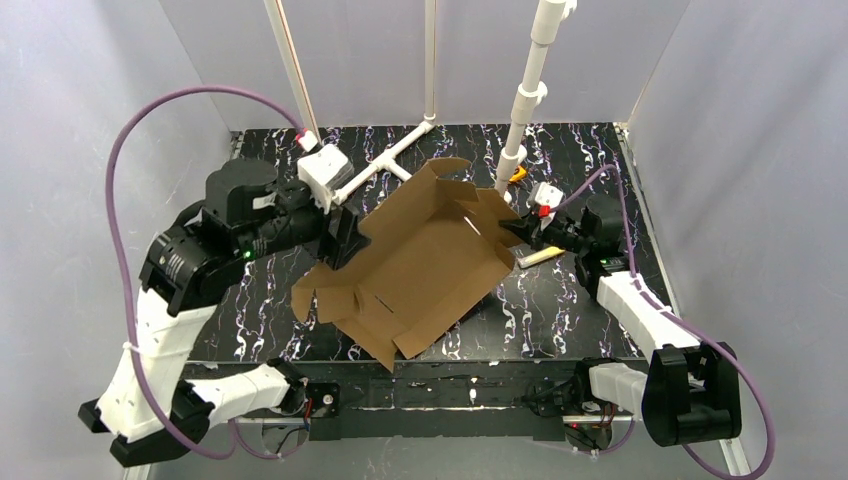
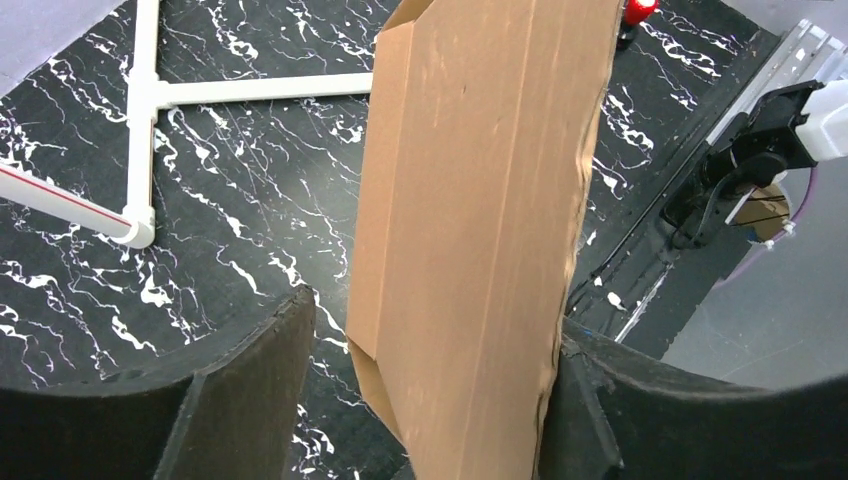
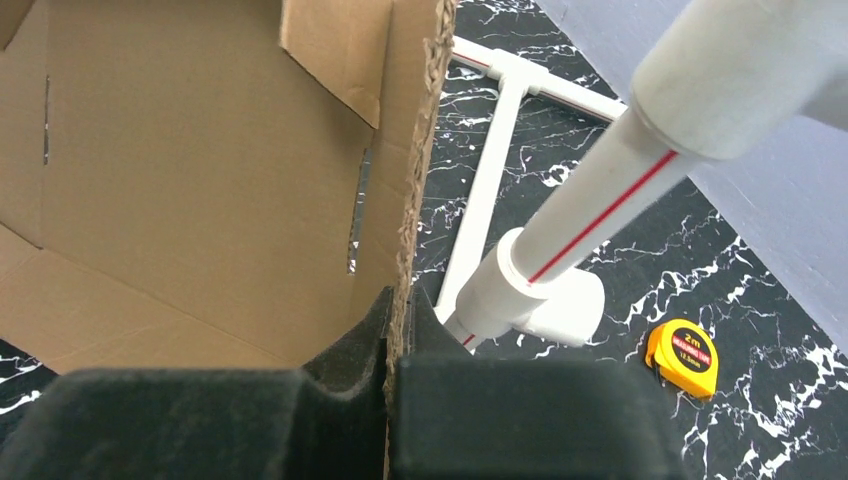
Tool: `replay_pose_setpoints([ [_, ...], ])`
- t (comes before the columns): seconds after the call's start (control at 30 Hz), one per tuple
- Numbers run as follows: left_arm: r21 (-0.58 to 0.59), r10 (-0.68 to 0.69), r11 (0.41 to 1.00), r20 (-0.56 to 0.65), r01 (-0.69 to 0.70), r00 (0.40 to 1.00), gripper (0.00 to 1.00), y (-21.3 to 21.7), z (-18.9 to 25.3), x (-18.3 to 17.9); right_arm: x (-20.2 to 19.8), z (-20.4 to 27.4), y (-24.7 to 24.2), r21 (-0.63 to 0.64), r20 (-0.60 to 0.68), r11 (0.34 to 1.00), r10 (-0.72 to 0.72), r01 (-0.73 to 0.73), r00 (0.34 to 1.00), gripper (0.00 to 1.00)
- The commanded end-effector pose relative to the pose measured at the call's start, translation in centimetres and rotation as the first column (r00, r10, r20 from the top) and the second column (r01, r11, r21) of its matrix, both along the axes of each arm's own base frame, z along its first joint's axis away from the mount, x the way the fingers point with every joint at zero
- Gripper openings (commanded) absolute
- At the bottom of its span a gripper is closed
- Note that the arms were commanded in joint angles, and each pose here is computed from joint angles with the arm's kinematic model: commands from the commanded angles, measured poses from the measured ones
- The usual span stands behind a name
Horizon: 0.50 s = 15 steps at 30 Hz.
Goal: Fold the paper box
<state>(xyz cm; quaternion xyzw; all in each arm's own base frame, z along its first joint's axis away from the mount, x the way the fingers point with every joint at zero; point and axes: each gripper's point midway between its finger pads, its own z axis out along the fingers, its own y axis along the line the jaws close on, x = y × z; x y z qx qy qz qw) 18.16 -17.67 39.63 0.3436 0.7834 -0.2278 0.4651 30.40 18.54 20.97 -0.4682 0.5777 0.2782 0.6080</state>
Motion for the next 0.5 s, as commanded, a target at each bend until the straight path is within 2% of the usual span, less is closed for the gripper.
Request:
replay_pose_setpoints([
  [0.0, -0.062, -0.01, 0.998, 0.099, 0.017, 0.995, 0.75, 0.7, 0.9, -1.1, -0.5, 0.4, -1.0, 0.002, 0.027, 1.0, 0.01, -0.01, 1.0, 0.01],
  [0.13, -0.162, 0.007, 0.987, 0.121, 0.013, 0.993, 0.93, 0.9, 0.3, -2.3, -0.5, 0.1, -2.1, 0.004, 0.025, 1.0, -0.006, 0.006, 1.0, 0.01],
  [0.23, -0.259, 0.046, 0.966, 0.085, -0.022, 0.995, 0.97, 1.0, -0.6, -3.1, -0.4, 0.1, -2.5, 0.009, 0.024, 1.0, -0.014, 0.014, 1.0, 0.01],
  [0.37, -0.387, 0.092, 0.921, 0.105, -0.045, 0.99, 0.98, 1.4, -0.9, -3.7, -0.2, 0.2, -2.6, 0.022, 0.015, 0.999, -0.025, 0.025, 1.0, 0.01],
  [0.47, -0.415, 0.12, 0.907, 0.075, -0.079, 0.99, 0.98, 1.5, -2.7, -3.5, -0.1, 0.0, -2.6, 0.026, 0.006, 0.999, -0.029, 0.029, 1.0, 0.01],
])
